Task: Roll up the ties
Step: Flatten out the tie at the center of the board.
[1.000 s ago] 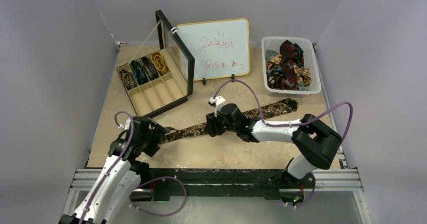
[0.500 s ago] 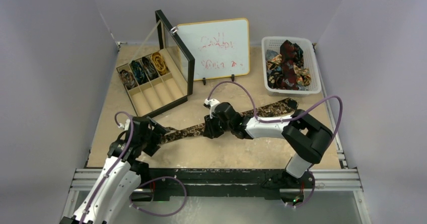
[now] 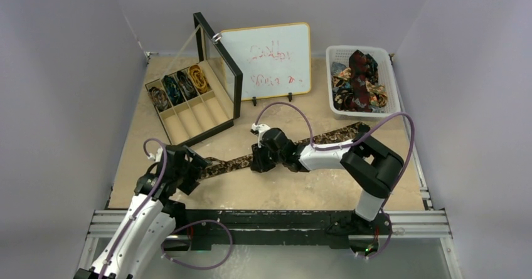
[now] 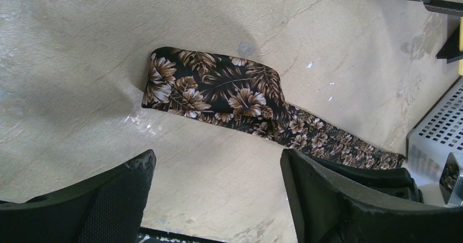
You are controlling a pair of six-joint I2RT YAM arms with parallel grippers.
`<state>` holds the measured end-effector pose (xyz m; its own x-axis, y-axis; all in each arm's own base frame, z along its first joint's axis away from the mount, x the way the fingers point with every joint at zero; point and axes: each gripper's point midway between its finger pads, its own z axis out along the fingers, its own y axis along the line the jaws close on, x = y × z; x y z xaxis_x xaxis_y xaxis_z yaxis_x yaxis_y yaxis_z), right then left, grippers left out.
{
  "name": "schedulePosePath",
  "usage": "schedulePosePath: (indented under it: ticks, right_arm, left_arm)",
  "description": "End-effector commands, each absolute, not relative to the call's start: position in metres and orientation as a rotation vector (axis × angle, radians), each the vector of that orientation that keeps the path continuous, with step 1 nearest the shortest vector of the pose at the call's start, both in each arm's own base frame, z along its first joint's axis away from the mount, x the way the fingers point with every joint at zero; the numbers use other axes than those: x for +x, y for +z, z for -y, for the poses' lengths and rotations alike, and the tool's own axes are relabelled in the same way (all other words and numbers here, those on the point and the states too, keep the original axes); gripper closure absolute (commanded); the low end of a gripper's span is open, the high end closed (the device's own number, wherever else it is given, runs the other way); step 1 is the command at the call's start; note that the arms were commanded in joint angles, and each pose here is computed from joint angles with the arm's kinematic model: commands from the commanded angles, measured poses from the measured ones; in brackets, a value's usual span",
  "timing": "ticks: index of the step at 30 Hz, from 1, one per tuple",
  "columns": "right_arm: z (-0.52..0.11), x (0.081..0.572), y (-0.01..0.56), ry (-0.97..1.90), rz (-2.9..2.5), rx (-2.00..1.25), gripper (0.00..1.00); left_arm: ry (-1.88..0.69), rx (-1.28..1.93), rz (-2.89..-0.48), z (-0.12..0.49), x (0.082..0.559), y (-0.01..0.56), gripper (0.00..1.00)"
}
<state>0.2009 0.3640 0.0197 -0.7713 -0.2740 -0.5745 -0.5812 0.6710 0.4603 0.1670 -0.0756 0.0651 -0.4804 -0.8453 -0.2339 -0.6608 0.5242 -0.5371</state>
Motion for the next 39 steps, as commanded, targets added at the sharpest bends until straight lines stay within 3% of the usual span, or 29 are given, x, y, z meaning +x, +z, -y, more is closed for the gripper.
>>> schedulePosePath:
  ticks: [1, 10, 15, 19, 24, 39]
  right_arm:
    - [-0.365, 0.220, 0.029, 0.813, -2.403, -0.573, 0.77]
    - [-0.356, 0.229, 0.034, 0.729, -2.387, -0.585, 0.75]
    - [-0.355, 0.219, 0.068, 0.817, -2.316, -0.625, 0.62]
    - [-0.340, 0.242, 0.085, 0.744, -2.269, -0.504, 0.54]
    - [-0.317, 0.273, 0.064, 0.610, -2.352, -0.350, 0.62]
    - [-0.217, 0.280, -0.020, 0.344, -2.551, 0.090, 0.70]
  left_arm:
    - [-0.550, -1.189, -2.267, 0.077, 0.175, 0.080, 0.17]
    - [-0.548, -1.186, -2.274, 0.077, 0.175, 0.080, 0.17]
    - [-0.541, -1.181, -2.281, 0.077, 0.175, 0.079, 0.17]
    - [-0.544, -1.179, -2.280, 0.078, 0.176, 0.079, 0.17]
    - [-0.550, -1.174, -2.274, 0.078, 0.176, 0.081, 0.17]
    - [-0.632, -1.057, -2.288, 0.091, 0.186, 0.084, 0.17]
